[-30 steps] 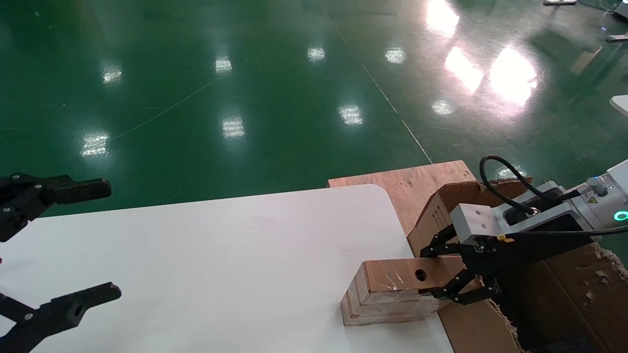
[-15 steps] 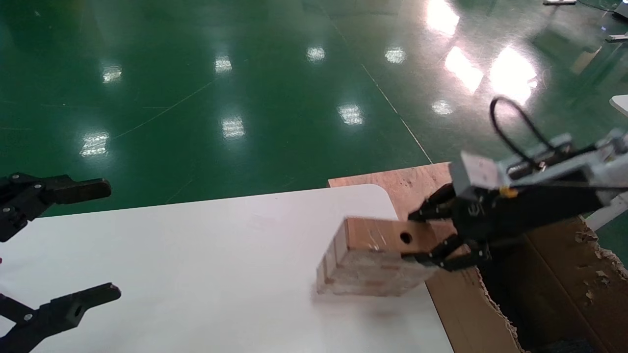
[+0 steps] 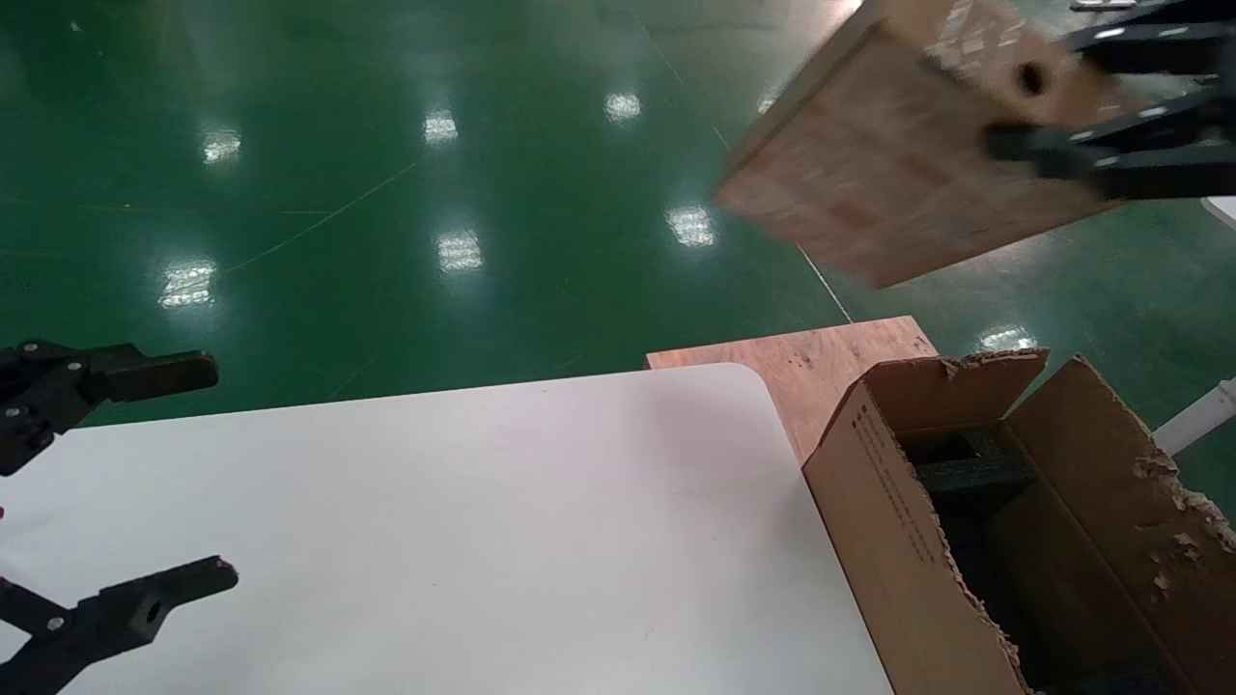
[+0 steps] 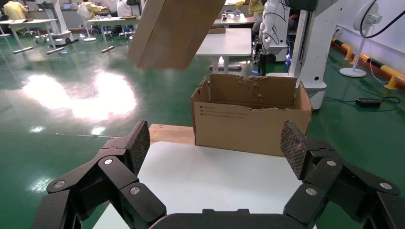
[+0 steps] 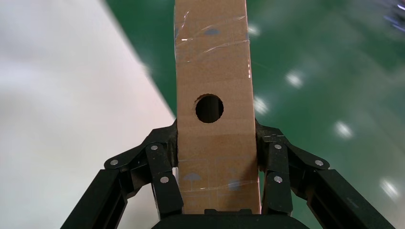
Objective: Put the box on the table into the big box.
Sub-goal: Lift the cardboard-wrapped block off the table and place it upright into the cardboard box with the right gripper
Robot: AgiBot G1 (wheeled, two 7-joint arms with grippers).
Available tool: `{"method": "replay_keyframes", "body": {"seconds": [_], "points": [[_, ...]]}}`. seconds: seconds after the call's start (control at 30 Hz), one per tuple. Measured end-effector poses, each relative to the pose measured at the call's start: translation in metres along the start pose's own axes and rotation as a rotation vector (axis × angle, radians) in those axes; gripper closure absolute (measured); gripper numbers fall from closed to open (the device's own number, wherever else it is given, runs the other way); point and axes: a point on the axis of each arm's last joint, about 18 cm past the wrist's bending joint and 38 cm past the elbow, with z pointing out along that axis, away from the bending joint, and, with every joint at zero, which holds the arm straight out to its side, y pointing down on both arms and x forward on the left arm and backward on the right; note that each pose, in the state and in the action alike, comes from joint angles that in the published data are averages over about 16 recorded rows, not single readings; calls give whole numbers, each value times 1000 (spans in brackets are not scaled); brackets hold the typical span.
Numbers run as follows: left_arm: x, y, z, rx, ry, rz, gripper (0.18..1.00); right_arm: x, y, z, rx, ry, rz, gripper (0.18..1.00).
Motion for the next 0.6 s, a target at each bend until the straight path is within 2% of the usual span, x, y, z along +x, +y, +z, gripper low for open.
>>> {"method": "replay_keyframes", "body": {"seconds": [0.27,0.6], "points": [[0,0,0,0,0,0,184,-36,71,-61,-20,252,226,713],[0,0,0,0,0,0,184,-106,161,-111,-55,443,505,714]]}}
